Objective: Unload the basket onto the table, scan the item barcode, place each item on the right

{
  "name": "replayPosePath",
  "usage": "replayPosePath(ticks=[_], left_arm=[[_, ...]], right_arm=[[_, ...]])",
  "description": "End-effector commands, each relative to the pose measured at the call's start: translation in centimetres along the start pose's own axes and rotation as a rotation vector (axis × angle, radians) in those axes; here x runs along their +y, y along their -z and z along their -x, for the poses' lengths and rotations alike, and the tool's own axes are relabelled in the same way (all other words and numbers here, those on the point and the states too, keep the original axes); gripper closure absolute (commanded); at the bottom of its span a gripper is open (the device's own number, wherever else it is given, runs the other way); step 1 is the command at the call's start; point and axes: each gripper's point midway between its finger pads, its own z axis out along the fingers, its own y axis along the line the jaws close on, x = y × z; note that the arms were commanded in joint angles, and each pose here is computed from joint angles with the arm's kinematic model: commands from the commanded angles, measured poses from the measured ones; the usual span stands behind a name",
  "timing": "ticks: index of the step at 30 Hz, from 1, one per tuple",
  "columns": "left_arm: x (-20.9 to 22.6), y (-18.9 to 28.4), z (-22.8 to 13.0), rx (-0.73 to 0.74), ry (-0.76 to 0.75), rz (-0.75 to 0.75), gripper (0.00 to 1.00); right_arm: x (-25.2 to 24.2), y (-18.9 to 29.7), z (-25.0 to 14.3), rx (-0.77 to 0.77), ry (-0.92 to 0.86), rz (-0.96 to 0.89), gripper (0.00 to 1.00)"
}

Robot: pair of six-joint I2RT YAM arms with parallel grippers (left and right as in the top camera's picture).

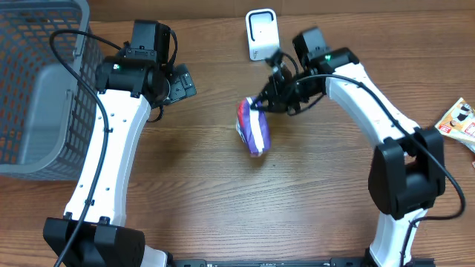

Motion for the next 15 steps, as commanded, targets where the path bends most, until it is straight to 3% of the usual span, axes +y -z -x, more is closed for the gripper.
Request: replayPosePath(ticks=[1,4,8,11,15], left_arm=[[0.3,-0.1,0.3,-0.008,0.025,0.017,0.00],[0.3,-0.1,0.3,-0.008,0.025,0.017,0.00],[0.3,-0.1,0.3,-0.008,0.025,0.017,0.00],[0.3,-0.1,0.3,-0.008,0.025,0.017,0.00],[0.3,-0.1,0.3,-0.008,0.025,0.017,0.00]], right_arm=[[-2.1,1.7,0.5,-0.031,-0.087,0.017,0.94],[-6.0,4.3,1.6,-0.104,-0.157,-0.091,0.77],[-12.1,7.9,1.7,-0.174,-0.260,-0.317,0.65],[-16.0,10.8,1.0,-0.203,-0.336,-0.480,0.66],[-17.0,12.4,0.2,-0.194,-0.367,-0.492,0.67]])
